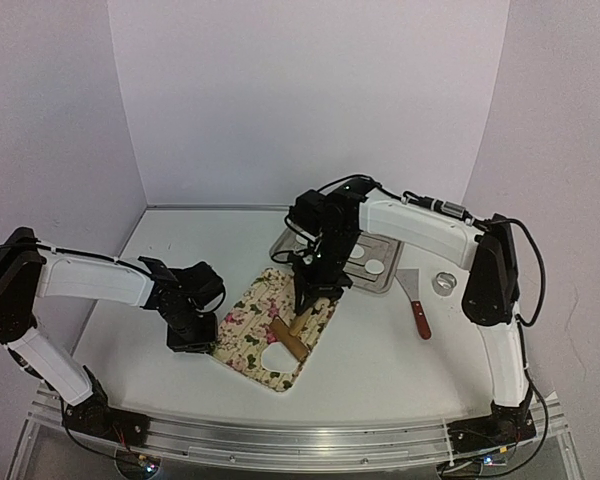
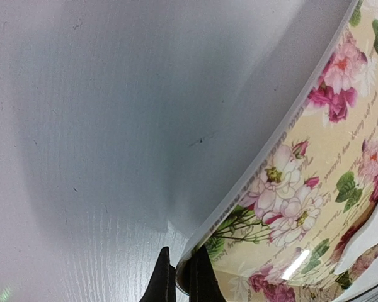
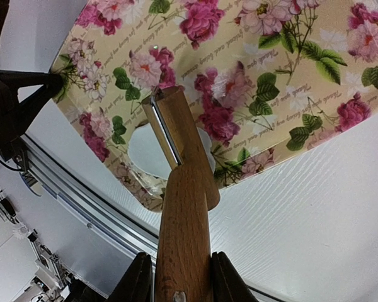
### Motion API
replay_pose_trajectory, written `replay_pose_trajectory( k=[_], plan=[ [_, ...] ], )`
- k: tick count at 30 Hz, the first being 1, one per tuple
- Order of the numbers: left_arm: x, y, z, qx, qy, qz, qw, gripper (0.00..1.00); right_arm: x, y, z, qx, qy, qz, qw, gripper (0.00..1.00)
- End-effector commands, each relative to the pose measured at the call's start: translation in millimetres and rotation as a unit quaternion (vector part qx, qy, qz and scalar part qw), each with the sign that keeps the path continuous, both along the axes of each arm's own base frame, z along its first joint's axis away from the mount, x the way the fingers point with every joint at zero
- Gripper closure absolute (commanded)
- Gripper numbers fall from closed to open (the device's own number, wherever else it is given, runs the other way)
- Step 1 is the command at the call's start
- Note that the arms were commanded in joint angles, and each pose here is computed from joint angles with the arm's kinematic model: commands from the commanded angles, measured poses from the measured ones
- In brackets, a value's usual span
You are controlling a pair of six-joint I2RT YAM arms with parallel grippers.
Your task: Roll out the dumpling wrappers from the dough
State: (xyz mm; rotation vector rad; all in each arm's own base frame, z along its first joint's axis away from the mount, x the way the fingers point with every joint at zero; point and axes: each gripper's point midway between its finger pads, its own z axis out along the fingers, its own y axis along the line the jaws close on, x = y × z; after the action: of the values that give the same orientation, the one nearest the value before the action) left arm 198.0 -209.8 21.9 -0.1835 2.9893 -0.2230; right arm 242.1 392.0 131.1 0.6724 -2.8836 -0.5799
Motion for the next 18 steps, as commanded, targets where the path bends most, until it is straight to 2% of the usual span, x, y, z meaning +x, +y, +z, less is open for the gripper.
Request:
replay_pose_trajectory(
  k=[1, 18],
  plan=[
    [2.8, 5.8, 7.0, 0.010, -0.015, -0.007, 1.000, 1.00, 5.7, -10.6, -14.1, -0.037, -0.015, 0.002, 0.999, 1.00],
    [2.7, 2.9, 3.6, 0.002, -0.011, 0.001, 1.000, 1.00, -10.4, -58.2, -109.5, -0.158, 0.019, 0.018, 0.987, 1.00]
  ],
)
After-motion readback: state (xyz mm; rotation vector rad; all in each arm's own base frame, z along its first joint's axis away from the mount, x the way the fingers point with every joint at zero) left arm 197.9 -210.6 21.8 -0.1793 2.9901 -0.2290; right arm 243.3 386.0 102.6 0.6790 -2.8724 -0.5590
